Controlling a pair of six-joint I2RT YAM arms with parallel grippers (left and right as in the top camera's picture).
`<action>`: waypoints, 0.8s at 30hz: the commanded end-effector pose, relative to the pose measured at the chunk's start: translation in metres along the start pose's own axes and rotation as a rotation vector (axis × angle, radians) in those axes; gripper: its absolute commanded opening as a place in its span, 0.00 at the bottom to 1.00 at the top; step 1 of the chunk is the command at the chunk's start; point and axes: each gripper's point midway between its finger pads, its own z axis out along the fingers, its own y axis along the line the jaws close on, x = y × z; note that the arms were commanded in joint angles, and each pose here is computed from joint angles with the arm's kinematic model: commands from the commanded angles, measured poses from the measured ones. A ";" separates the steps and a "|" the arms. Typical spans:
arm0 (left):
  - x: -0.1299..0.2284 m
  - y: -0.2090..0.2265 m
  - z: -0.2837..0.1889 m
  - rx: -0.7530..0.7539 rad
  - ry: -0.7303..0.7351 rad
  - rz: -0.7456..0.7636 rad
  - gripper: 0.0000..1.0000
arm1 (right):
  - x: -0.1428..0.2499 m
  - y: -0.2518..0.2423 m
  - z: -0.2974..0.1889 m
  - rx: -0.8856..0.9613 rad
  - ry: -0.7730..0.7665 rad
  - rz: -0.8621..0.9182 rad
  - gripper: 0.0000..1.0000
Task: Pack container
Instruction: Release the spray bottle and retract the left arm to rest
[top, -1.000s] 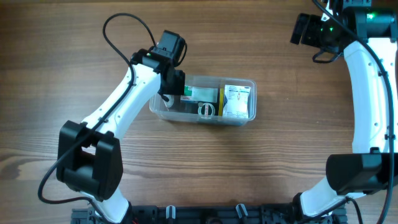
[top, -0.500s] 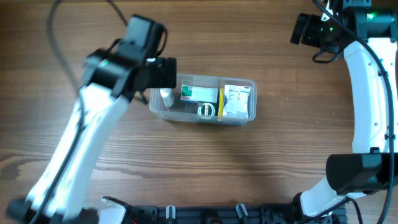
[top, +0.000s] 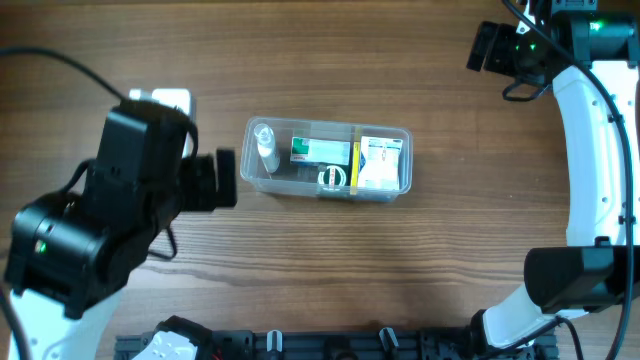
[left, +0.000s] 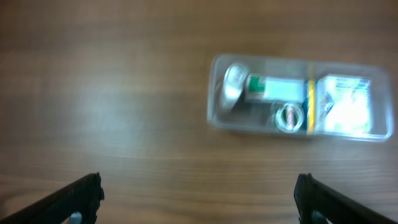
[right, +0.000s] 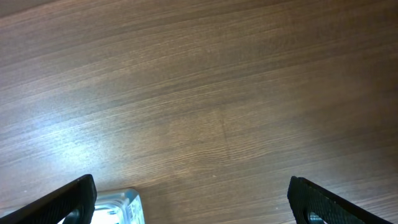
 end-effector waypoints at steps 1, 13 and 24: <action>0.021 0.015 -0.011 -0.048 0.046 0.018 1.00 | -0.004 -0.002 -0.003 0.013 -0.016 0.014 1.00; 0.003 0.036 -0.032 0.015 -0.244 -0.188 1.00 | -0.004 -0.002 -0.003 0.013 -0.016 0.014 1.00; 0.009 0.062 -0.039 0.039 -0.681 -0.326 1.00 | -0.004 -0.002 -0.003 0.013 -0.016 0.014 1.00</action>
